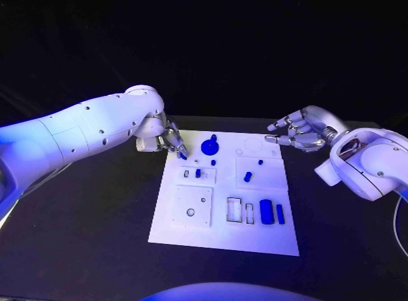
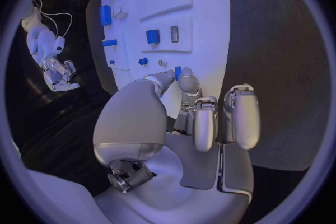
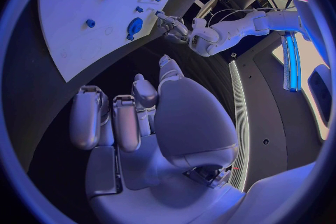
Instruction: Assemble the parts on the task board
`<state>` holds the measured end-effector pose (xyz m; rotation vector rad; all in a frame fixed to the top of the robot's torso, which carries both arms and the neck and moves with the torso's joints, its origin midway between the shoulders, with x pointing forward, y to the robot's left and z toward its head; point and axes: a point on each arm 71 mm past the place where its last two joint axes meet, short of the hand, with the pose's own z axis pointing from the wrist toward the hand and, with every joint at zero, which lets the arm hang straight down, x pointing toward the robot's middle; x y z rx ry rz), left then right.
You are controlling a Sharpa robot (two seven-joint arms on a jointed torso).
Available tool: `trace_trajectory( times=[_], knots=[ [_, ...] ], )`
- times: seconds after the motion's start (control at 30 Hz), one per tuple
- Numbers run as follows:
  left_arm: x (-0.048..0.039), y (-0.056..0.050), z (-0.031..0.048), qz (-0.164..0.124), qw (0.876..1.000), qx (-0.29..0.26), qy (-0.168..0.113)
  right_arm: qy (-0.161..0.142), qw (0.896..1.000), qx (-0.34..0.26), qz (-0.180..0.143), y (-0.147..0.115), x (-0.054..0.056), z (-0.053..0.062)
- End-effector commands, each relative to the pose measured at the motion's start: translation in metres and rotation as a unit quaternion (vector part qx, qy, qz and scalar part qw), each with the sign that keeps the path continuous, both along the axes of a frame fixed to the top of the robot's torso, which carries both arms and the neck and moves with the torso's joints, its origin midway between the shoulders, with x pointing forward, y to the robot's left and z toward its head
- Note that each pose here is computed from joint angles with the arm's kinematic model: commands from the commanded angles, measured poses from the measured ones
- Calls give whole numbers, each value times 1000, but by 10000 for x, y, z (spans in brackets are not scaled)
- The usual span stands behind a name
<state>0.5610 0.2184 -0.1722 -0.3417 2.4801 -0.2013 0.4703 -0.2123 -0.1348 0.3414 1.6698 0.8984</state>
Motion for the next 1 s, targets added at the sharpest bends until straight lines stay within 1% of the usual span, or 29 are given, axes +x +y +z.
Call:
trace_trajectory(
  times=[0.03, 0.2, 0.3, 0.37, 0.63, 0.77, 1.0],
  knots=[
    [-71, -21, 22, 20, 999, -40, -2, 1, 1000, -4, 8, 13, -10, -5],
    [-182, -4, 27, 15, 999, -45, -5, 2, 1000, -5, 9, 12, -11, -8],
    [-258, 1, 2, 8, 999, -39, -11, 2, 1000, -5, 8, 8, -11, -11],
    [-296, 8, -22, 1, 999, -26, -22, 2, 1000, -5, 8, 5, -10, -13],
    [-392, -14, -106, -28, 998, 12, -49, 2, 1000, -7, 9, 7, -10, -19],
    [-427, -39, -136, -40, 998, 19, -51, 2, 1000, -7, 9, 8, -11, -23],
    [-454, -76, -176, -54, 997, 25, -51, 3, 1000, -7, 10, 12, -15, -30]
  ],
)
